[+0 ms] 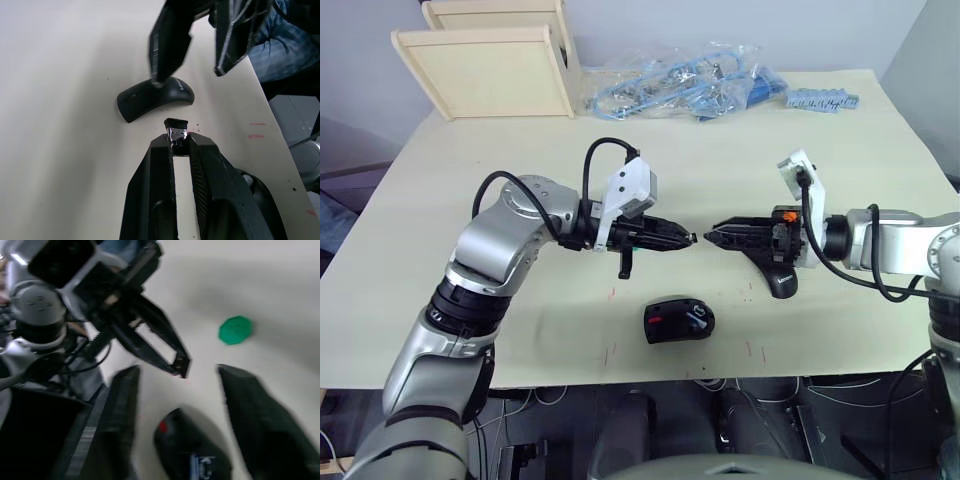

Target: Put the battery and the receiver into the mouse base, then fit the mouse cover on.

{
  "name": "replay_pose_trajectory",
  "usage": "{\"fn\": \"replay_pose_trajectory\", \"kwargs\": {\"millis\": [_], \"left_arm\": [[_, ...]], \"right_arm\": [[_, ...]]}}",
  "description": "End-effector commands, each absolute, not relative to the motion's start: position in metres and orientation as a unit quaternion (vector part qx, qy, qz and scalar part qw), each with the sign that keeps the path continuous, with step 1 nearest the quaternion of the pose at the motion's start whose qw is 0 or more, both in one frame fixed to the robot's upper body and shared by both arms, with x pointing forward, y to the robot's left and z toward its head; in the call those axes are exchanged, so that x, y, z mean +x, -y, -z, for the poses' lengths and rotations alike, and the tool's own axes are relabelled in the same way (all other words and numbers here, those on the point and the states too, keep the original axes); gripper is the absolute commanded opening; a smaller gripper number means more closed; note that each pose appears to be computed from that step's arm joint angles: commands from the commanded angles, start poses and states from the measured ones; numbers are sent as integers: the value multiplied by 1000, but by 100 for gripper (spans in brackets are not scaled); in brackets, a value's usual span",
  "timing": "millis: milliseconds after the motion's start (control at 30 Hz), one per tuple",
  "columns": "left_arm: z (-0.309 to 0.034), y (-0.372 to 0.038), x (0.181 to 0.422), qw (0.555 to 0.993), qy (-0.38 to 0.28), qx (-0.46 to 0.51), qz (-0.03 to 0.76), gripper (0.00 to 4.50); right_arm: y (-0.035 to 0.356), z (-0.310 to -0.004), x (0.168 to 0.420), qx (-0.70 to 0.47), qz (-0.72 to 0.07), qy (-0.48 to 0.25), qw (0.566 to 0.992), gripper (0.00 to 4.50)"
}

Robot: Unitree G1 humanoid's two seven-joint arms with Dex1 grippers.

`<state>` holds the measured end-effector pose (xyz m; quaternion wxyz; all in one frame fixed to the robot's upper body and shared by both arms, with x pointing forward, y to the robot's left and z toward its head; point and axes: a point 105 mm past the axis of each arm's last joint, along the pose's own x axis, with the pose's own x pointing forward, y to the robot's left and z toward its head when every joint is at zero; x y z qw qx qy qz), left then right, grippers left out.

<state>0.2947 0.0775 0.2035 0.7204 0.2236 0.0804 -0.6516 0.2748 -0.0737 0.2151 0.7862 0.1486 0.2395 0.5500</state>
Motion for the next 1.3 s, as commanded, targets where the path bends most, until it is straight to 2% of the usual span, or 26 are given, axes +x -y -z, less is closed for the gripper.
{"fn": "replay_pose_trajectory", "kwargs": {"millis": [33,367,833,1300], "left_arm": [[-212,-77,292,713,-51,255,651,0],[-211,-76,289,708,-33,275,650,0],[-212,-75,288,698,-17,301,650,0],[-212,-73,288,693,-9,310,650,0]], "right_arm": [[71,-228,274,166,-562,-241,774,183],[66,-219,277,164,-550,-281,769,183],[57,-214,284,177,-544,-305,761,183],[52,-213,281,182,-547,-315,754,183]]}}
